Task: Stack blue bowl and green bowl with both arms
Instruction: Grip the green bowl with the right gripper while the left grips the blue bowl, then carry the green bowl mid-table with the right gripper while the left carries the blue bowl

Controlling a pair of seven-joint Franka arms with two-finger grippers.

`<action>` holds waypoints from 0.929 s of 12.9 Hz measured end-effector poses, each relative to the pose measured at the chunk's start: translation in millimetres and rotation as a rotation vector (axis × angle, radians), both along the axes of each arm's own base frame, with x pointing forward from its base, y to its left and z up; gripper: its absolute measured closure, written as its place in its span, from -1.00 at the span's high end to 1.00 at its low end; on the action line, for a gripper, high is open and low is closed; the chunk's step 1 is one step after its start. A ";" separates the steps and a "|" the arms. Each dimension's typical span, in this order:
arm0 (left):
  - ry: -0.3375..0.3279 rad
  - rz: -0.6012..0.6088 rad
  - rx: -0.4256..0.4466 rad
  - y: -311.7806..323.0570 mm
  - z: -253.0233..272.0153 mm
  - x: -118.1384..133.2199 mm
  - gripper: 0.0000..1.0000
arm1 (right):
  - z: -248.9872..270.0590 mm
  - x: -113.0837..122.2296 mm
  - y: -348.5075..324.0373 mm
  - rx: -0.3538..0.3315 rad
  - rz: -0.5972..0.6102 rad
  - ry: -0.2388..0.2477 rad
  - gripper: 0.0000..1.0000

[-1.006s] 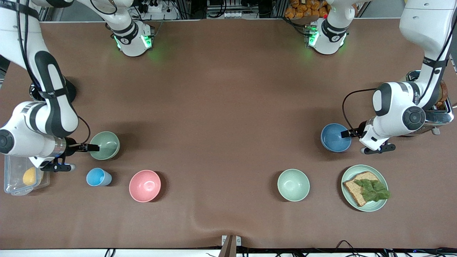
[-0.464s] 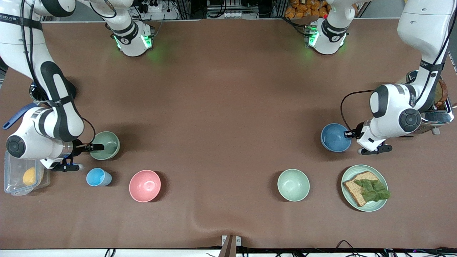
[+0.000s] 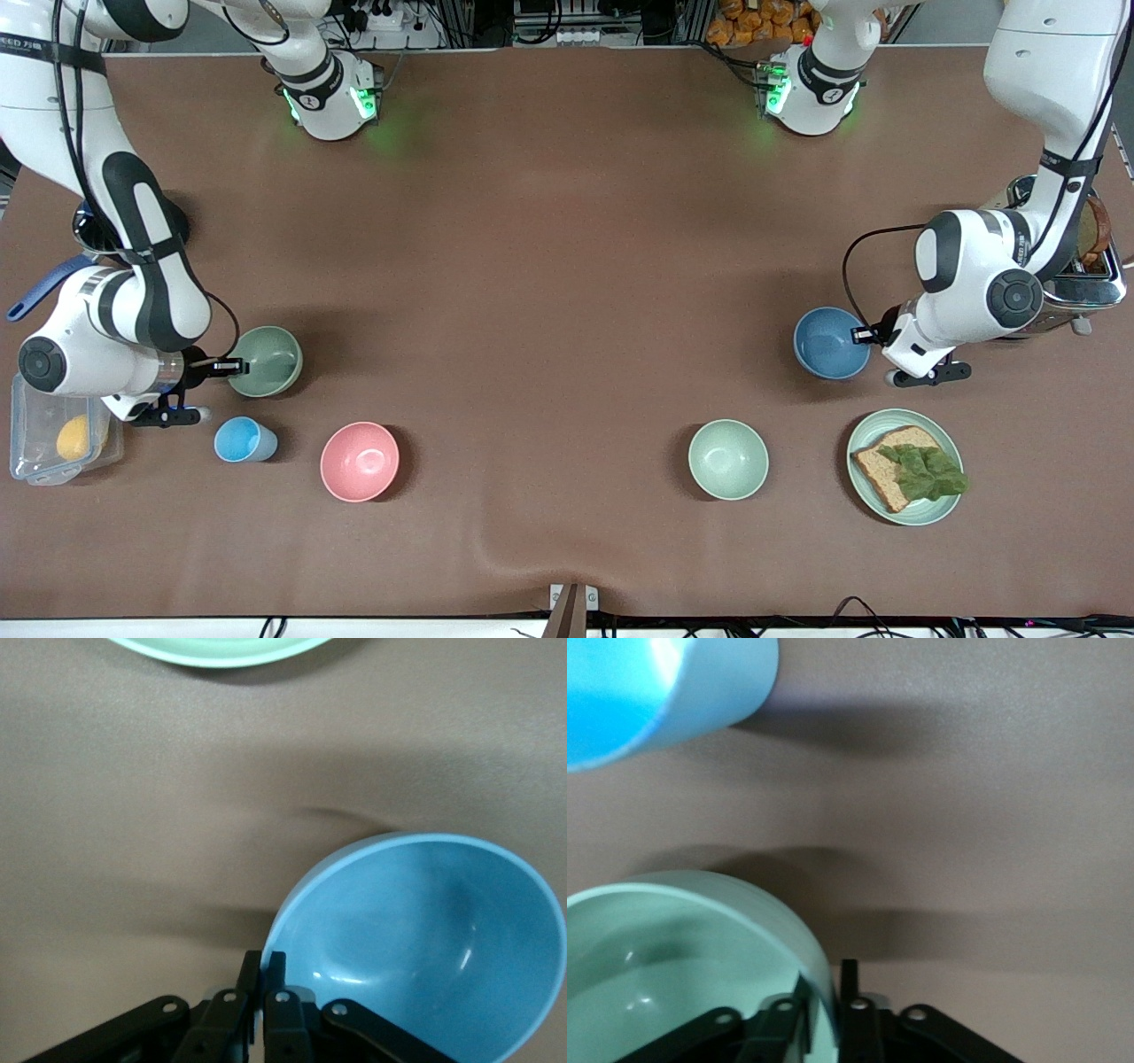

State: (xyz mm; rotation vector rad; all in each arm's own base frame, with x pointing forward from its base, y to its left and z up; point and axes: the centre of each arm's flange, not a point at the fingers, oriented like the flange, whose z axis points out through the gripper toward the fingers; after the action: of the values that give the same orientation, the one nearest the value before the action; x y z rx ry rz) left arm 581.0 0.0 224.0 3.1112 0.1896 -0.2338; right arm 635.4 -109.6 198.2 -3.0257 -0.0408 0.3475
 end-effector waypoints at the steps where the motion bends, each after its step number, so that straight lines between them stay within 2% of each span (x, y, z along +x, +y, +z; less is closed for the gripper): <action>1: -0.005 -0.008 -0.004 -5.9 2.0 1.5 -0.91 | 4.5 1.6 1.7 0.004 0.007 0.000 -0.90; 4: -0.043 -0.017 -0.014 -31.0 21.9 8.4 -0.91 | 21.6 12.2 9.4 0.007 0.020 -0.040 -0.90; 7: -0.092 -0.034 -0.009 -40.9 63.4 12.0 -0.91 | 66.2 20.3 21.4 0.012 0.040 -0.085 -0.90; 12: -0.125 -0.088 -0.001 -72.1 149.5 13.5 -0.91 | 147.3 24.3 104.5 0.063 0.165 -0.165 -0.90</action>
State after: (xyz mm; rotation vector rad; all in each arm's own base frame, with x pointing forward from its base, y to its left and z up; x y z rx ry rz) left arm 594.4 -72.1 373.5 3.1229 0.0507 -0.0400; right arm 659.7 -5.1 345.5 -2.9872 -0.3084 0.1050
